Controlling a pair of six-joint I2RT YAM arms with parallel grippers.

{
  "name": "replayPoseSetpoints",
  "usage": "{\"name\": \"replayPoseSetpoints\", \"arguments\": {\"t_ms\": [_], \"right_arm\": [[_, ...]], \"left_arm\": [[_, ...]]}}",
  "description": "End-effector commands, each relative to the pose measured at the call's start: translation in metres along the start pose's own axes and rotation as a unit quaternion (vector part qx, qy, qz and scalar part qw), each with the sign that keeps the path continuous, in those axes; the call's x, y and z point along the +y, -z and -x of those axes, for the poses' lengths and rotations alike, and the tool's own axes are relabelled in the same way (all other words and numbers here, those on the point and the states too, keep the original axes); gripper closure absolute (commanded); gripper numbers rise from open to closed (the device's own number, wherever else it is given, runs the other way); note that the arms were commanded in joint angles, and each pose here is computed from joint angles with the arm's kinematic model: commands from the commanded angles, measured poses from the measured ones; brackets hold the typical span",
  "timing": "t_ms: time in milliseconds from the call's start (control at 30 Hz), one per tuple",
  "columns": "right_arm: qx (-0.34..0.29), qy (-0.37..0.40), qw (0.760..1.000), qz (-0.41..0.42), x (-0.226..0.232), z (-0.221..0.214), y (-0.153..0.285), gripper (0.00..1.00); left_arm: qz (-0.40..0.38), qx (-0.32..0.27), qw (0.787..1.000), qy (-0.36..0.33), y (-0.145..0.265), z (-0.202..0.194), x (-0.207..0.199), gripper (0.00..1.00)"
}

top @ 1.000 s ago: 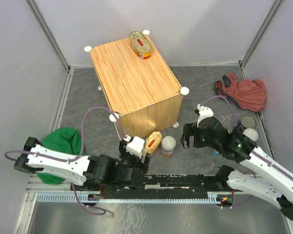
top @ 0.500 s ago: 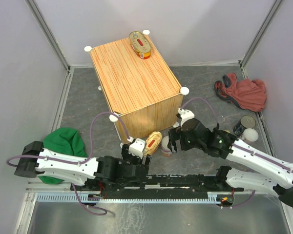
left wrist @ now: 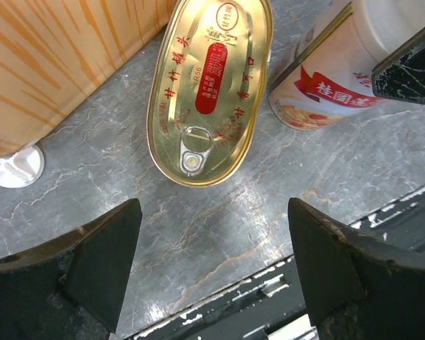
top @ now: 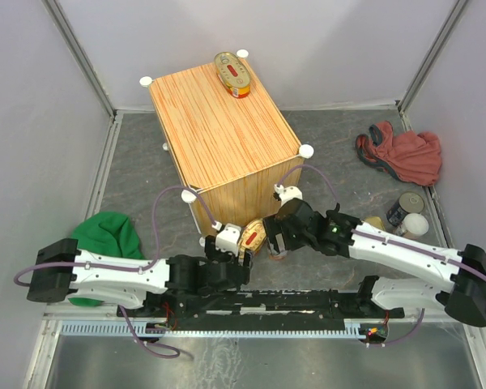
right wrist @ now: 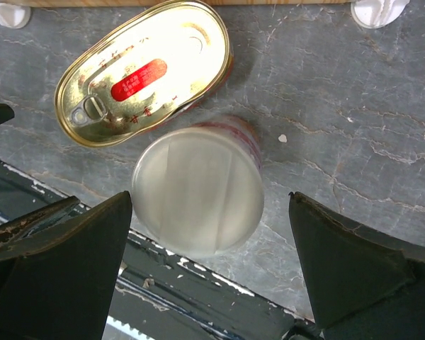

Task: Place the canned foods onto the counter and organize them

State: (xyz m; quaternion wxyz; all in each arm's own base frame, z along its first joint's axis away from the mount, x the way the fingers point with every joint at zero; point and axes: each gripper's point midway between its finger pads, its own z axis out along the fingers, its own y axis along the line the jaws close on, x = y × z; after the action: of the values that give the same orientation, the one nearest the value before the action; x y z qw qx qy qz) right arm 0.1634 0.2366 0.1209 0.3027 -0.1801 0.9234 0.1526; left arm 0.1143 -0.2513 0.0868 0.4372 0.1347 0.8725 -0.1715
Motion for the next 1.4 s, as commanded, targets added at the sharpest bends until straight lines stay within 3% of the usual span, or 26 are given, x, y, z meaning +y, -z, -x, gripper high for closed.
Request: {"name": "replayPoseSetpoints", "arguments": {"t_ms": [0, 233, 367, 500, 833, 1367], "right_arm": [[-0.044, -0.010, 0.999, 0.001, 0.012, 0.030, -0.004, 0.01], [-0.035, -0.006, 0.999, -0.029, 0.007, 0.028, -0.022, 0.12], [-0.027, -0.007, 0.998, -0.055, -0.002, 0.022, -0.031, 0.37], [-0.025, -0.012, 0.997, -0.068, -0.008, 0.022, -0.032, 0.47], [-0.031, -0.039, 0.993, -0.103, -0.037, 0.022, -0.018, 0.48], [-0.034, -0.064, 0.989, -0.126, -0.065, 0.016, -0.003, 0.48]], "left_arm": [[-0.007, -0.016, 1.000, -0.005, -0.014, 0.009, -0.006, 0.10], [0.019, -0.022, 0.999, -0.021, -0.031, 0.015, 0.002, 0.10], [0.034, -0.022, 0.999, -0.032, -0.040, 0.014, 0.010, 0.09], [0.036, -0.023, 0.998, -0.046, -0.046, 0.016, 0.015, 0.09], [-0.007, -0.023, 0.995, -0.095, -0.054, 0.021, 0.012, 0.08], [-0.072, -0.030, 0.993, -0.083, -0.050, 0.028, 0.005, 0.07]]}}
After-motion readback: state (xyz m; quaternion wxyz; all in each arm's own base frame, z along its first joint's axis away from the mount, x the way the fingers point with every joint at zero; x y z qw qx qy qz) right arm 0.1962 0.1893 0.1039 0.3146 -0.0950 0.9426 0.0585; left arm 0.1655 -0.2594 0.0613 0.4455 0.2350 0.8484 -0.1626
